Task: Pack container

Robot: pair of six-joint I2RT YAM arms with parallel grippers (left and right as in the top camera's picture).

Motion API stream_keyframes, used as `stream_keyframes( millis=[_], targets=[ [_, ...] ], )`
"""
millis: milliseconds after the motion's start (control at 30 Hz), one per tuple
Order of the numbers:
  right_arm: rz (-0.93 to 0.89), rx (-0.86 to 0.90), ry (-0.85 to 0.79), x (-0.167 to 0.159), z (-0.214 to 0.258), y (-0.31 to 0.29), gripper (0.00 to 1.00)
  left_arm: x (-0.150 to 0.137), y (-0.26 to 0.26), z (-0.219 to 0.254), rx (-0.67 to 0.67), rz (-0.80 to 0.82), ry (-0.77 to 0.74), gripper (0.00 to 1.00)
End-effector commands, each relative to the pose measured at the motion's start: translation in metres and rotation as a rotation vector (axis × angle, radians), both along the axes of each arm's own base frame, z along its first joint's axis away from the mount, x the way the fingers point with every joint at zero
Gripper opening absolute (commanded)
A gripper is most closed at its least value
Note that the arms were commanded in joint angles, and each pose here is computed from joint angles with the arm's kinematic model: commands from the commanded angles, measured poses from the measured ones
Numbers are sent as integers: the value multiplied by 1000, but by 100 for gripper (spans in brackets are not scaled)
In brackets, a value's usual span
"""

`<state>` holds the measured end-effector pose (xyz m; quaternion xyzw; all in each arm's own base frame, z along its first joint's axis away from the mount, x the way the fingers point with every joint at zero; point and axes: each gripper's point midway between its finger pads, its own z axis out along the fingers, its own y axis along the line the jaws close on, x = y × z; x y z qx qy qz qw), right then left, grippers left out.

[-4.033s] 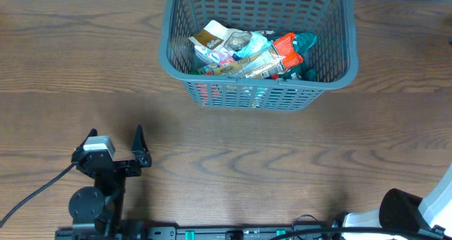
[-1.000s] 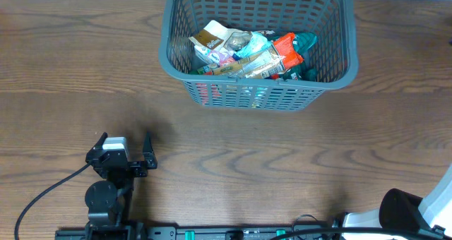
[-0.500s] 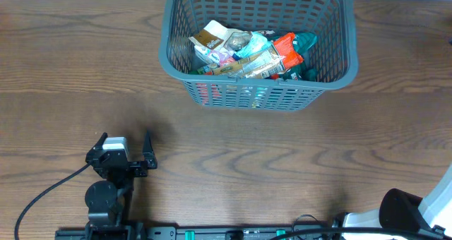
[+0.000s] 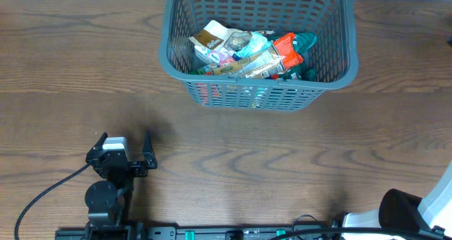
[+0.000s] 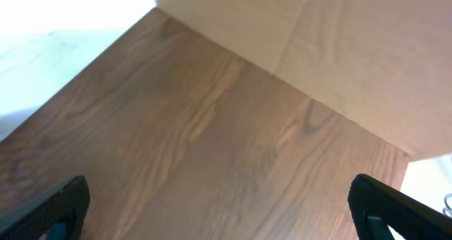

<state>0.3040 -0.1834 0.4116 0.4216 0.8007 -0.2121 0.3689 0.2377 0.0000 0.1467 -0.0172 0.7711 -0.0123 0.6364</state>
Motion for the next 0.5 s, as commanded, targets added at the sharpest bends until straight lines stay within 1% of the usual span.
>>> stream_keyframes(
  millis=[0,133,233,367,467],
  targets=[
    [69,-20,-18,8,9,22,99,0,2,-12,10,9,25,99],
    [184,1,-10,19,6,57,99,0,2,-12,10,9,25,99],
    [314,33,-23,31,5,97,99,0,2,-12,10,9,25,99],
    [439,28,-85,45,17,139,99,0,2,-12,10,9,25,99],
    [498,26,-149,48,31,160,99,0,2,-12,10,9,24,98]
  ],
)
